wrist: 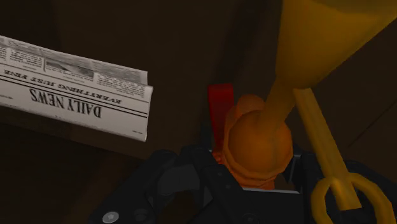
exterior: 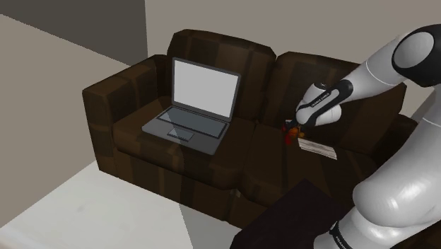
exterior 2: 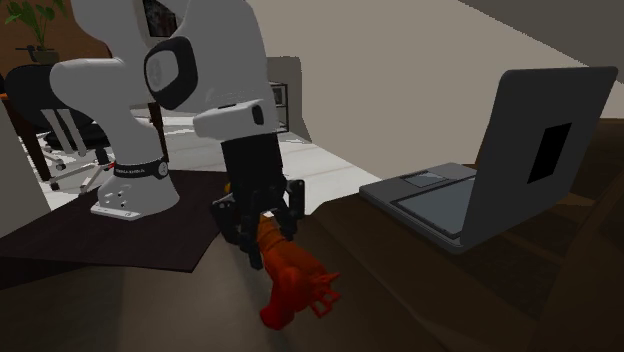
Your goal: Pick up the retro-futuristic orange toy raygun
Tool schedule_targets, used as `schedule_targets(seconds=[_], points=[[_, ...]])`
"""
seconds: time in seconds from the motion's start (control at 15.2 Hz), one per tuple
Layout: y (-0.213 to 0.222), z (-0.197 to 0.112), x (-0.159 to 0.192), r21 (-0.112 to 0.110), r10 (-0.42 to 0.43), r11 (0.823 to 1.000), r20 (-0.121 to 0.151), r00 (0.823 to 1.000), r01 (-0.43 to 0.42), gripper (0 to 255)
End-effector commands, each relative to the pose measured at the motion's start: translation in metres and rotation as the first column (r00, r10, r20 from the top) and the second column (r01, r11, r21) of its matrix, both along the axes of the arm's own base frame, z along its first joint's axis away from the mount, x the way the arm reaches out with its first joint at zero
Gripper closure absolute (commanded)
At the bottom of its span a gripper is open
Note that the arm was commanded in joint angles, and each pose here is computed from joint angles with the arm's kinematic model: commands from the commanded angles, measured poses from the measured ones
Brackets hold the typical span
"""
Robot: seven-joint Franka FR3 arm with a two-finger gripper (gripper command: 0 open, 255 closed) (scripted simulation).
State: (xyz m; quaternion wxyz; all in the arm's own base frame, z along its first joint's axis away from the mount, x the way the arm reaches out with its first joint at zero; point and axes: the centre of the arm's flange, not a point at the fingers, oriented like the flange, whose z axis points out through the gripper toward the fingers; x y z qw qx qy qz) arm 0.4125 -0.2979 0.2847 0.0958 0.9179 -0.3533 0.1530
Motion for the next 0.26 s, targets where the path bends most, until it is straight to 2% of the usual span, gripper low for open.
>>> schedule_targets(seconds=[0.0, 0.2], points=[[-0.0002, 0.011, -0.0002, 0.0, 0.0, 1.0, 0.0, 1.0, 0.0, 255], [-0.0002, 0.0171, -0.0002, 0.0, 0.0, 1.0, 0.0, 1.0, 0.0, 255]])
